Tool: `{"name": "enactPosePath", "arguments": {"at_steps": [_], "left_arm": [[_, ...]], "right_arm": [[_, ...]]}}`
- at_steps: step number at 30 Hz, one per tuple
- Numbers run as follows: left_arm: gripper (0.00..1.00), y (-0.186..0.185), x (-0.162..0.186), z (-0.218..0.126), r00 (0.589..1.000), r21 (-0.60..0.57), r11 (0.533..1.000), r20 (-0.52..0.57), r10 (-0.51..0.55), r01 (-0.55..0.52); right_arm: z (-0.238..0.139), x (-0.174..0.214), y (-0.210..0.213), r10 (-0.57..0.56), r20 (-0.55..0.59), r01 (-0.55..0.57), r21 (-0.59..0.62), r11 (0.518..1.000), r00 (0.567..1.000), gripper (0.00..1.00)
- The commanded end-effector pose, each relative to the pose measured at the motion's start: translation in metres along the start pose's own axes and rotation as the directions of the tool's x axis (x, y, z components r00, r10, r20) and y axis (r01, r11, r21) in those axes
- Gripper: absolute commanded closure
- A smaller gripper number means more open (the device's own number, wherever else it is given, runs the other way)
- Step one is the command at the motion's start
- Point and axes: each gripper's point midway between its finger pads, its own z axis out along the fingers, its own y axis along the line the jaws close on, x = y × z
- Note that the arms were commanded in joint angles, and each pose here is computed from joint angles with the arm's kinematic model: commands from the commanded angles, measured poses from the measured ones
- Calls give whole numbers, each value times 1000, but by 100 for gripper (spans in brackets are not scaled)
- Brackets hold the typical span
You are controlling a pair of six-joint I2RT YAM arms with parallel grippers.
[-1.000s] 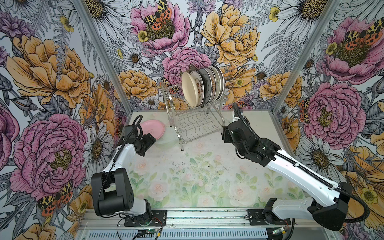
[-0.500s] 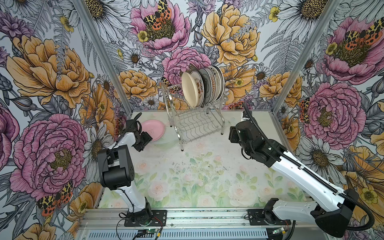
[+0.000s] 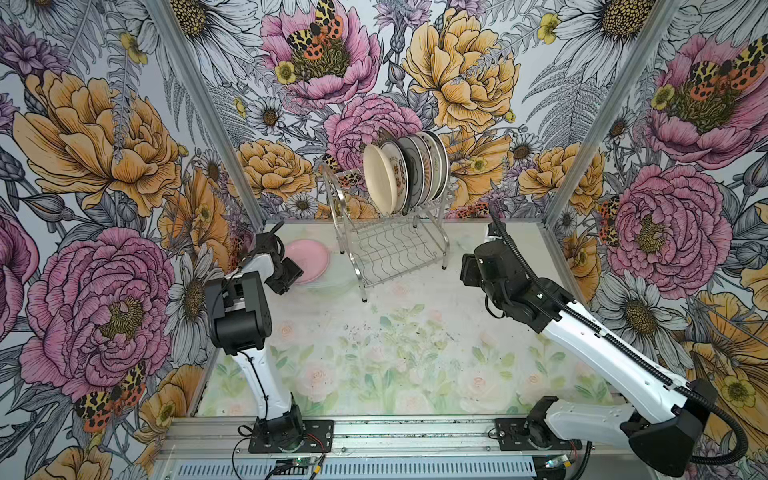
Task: Load the plates into the dish rack
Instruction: 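Grip the pink plate's rim with the left gripper and drag it toward the right gripper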
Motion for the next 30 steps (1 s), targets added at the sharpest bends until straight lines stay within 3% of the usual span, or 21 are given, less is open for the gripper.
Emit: {"name": "enactPosePath", "arguments": {"at_steps": [1,10,30], "left_arm": [[44,-3,-13,0,999,-7,1000,33,-17,17],[55,5,-9,17,999,-40,998,9,-43,44],[100,12,-8,19,998,-68,996,13,-63,63]], "right_arm": [[-3,-4,-2,32,9,-32,-12,999,999,36],[0,-5,-4,37,3,-37,-10,999,999,36],[6,-4,0,42,-18,-42,-25,999,999,36]]}}
